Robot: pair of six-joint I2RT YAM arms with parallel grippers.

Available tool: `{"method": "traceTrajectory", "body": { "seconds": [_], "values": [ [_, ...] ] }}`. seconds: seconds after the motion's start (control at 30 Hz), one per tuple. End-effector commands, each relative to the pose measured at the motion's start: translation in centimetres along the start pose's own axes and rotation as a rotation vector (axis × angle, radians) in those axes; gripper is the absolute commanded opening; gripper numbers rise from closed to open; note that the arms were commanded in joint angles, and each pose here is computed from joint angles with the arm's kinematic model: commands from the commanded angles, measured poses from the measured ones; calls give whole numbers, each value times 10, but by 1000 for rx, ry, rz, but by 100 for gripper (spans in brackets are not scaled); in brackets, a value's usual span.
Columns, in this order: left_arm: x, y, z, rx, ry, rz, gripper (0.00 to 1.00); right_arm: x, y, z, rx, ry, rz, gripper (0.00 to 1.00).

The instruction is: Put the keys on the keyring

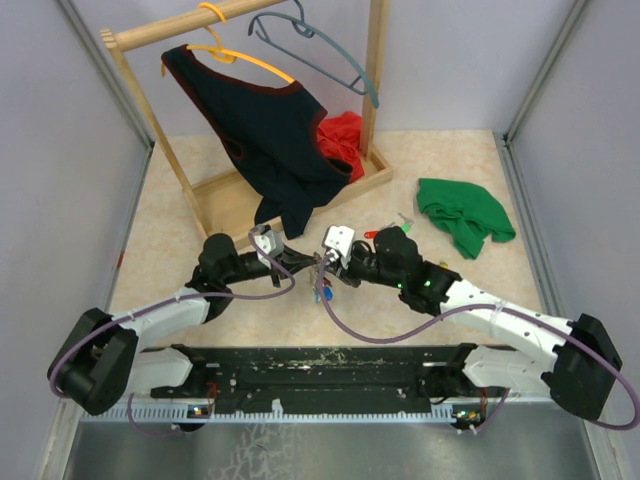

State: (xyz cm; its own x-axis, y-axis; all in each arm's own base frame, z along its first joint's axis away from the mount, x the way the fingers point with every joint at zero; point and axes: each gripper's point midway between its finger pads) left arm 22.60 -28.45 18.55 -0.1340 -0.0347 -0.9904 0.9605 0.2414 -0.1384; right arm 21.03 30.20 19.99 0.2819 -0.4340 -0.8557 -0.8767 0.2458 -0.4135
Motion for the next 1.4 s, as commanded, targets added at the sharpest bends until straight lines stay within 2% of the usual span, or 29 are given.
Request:
{"method": "traceTrajectory", "body": {
  "seconds": [0.0,0.37,0.93,1.17,1.3,1.37],
  "values": [
    [-20,0,-1,3,-65,51,0,-16,-9,6,48,-74,98,24],
    [-20,-2,-1,11,-68,52,0,6,-17,13,126,-10,154,22],
    [-23,-5,-1,25,-82,50,0,12,-9,22,84,-12,159,20],
    [-25,-5,-2,21,-94,49,0,15,-6,25,76,-15,150,9],
    [-26,-5,-2,16,-101,47,0,17,-4,25,66,-12,134,0],
    [-26,-5,-2,14,-101,45,0,15,-5,24,64,-18,122,0]
  ]
}}
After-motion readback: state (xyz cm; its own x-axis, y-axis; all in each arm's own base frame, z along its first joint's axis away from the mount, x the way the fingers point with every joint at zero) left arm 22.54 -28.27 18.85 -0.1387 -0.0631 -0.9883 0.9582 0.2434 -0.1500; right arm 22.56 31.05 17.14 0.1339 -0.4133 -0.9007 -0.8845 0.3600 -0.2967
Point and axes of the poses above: each gripper's point midway between its finger pads, its own z axis out along the fingers, its own y axis along the line the jaws close on, x = y × z, and after that the axes turned 11 degrees about -z, right-handed
